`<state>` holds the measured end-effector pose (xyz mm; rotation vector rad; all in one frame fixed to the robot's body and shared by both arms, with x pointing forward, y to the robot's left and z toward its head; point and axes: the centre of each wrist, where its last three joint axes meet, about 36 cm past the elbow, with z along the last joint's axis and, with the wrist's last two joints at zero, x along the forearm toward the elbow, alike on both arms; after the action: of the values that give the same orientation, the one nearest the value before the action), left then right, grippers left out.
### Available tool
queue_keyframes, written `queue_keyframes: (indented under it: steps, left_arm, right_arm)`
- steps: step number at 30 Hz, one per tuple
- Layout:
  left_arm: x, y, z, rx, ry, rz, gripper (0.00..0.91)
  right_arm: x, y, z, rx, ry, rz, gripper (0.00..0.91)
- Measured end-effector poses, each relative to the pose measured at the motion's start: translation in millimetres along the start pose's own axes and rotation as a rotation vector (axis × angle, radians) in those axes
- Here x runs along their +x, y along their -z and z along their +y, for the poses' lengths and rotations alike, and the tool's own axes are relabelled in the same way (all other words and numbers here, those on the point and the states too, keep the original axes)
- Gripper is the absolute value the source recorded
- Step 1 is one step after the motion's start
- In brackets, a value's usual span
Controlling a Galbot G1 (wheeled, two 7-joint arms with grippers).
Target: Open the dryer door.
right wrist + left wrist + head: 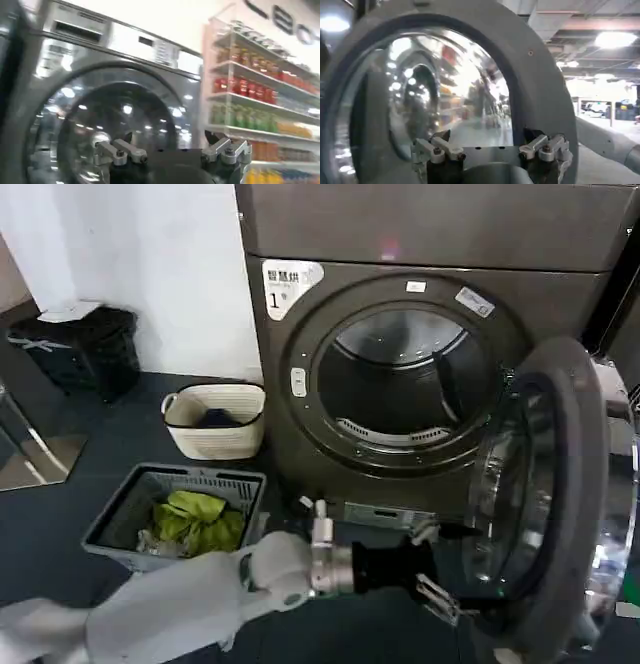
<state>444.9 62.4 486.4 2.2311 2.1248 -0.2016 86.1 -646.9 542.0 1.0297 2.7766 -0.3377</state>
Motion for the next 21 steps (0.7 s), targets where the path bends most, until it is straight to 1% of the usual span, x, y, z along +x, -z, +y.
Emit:
queue_keyframes:
  steps: [7, 12, 17, 19, 21]
  left_arm:
    - [-27.0, -10.5, -0.5, 0.009, -0.042, 0.006, 0.907]
    - [-45.2, -15.6, 1.0, 0.01, -0.06, 0.011, 0.907]
    - [-66.2, -19.6, 2.4, 0.008, -0.083, 0.015, 0.907]
    - [-77.7, -20.9, 2.6, 0.009, -0.1, 0.016, 0.907]
    - [-89.1, -21.2, 3.0, 0.009, -0.118, 0.017, 0.907]
  right_arm:
    - [11.7, 17.9, -29.0, 0.023, -0.187, 0.046, 0.907]
    - [22.6, 37.0, -50.4, 0.079, -0.352, 0.067, 0.907]
    - [38.8, 57.8, -69.5, 0.118, -0.509, 0.066, 0.907]
    - [46.7, 64.2, -76.9, 0.165, -0.559, 0.077, 0.907]
    - [53.5, 69.0, -82.6, 0.188, -0.595, 0.087, 0.907]
